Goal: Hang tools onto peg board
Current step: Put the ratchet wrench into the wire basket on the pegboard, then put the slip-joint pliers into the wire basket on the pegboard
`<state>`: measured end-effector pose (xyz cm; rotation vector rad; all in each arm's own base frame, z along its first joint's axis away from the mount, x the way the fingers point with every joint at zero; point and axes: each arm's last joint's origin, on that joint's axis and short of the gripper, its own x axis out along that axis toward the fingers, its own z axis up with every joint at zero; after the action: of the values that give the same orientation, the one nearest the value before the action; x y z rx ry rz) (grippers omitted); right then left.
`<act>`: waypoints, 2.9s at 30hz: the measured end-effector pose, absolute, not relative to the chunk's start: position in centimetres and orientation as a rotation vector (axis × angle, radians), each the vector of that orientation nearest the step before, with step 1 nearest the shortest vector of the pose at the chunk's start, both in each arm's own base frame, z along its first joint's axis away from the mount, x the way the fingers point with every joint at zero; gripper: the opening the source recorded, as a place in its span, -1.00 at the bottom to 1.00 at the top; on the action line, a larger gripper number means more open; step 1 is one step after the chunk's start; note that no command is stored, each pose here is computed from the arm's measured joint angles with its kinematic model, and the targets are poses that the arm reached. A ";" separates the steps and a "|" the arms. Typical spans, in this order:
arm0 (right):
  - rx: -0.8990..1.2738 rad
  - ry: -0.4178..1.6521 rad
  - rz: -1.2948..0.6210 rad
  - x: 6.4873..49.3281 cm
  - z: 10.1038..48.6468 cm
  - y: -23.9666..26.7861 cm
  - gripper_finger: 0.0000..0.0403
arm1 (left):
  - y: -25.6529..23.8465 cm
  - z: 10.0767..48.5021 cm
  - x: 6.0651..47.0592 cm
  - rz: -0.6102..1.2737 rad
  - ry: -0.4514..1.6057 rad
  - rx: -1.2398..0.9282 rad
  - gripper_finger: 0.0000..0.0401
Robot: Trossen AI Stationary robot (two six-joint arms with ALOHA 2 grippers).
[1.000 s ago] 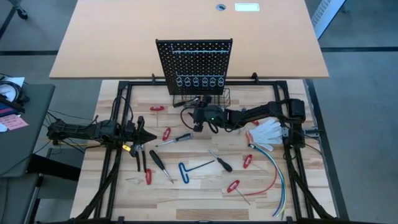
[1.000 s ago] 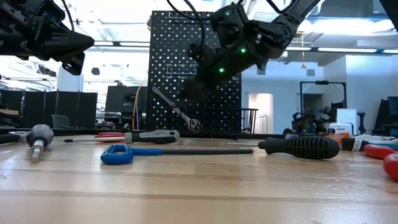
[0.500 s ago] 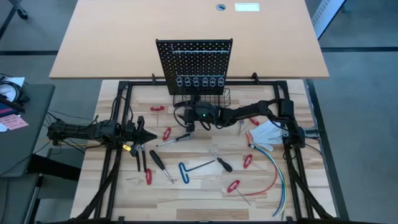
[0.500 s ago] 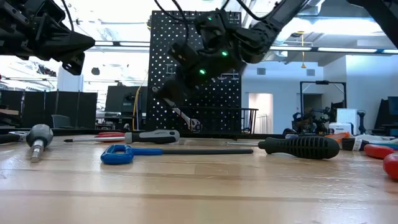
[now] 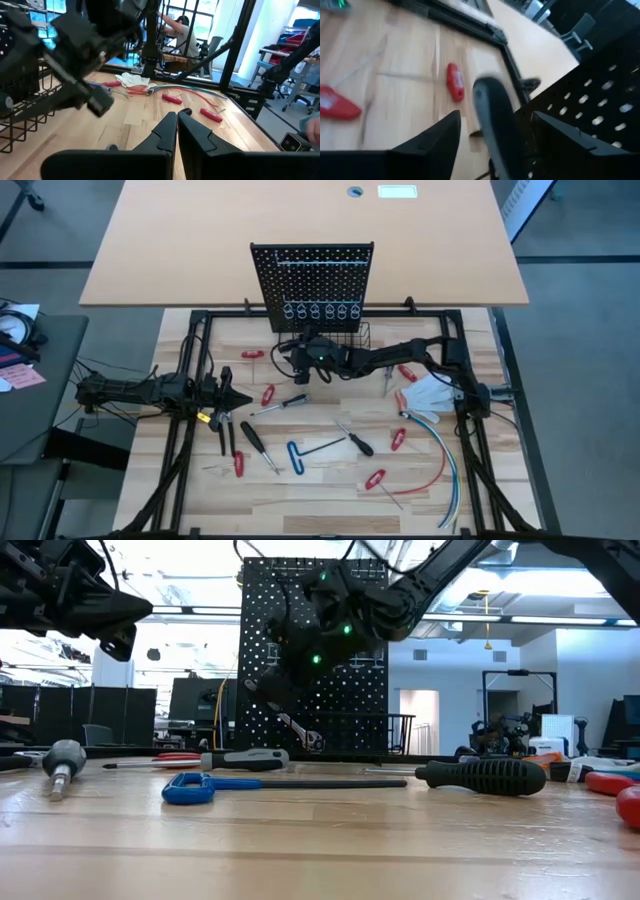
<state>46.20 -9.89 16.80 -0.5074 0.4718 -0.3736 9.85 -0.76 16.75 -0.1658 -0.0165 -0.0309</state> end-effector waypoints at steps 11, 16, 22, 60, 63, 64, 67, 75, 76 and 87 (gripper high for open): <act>-0.580 0.488 -0.367 46.4 16.2 -9.9 -0.57 | -0.8 16.8 9.9 -0.033 -0.016 -0.167 -0.94; -0.634 0.511 -0.394 46.5 16.6 -9.6 -0.57 | -0.8 16.8 9.9 -0.033 -0.016 -0.167 -0.94; -0.708 0.572 -0.404 47.3 18.0 -9.3 -0.58 | -0.8 16.8 9.9 -0.033 -0.016 -0.167 -0.94; -0.371 1.239 -0.558 44.1 22.4 -11.9 -0.37 | -0.8 16.7 9.9 -0.031 -0.016 -0.174 -0.94; -0.400 1.229 -0.544 44.3 22.5 -12.0 -0.19 | -0.8 16.8 9.9 -0.031 -0.016 -0.174 -0.94; -0.409 1.224 -0.540 44.4 22.5 -12.0 -0.15 | -0.8 16.7 9.9 -0.031 -0.016 -0.174 -0.94; -0.434 1.209 -0.528 44.6 22.6 -12.1 -0.06 | -0.8 16.7 9.9 -0.031 -0.015 -0.174 -0.94; -0.473 1.157 -0.500 44.6 24.3 -10.7 -0.08 | -0.8 16.7 9.9 -0.031 -0.016 -0.174 -0.94; -0.479 1.145 -0.494 44.6 24.6 -10.3 -0.09 | -0.8 16.7 9.9 -0.031 -0.015 -0.174 -0.94; -0.467 1.078 -0.265 45.2 24.5 -5.3 -0.25 | -0.8 16.8 9.9 -0.033 -0.015 -0.199 -0.94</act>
<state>45.18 -5.26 24.52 -0.4669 1.0775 -0.2646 9.85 -0.76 16.75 -0.1986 -0.0153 -0.0326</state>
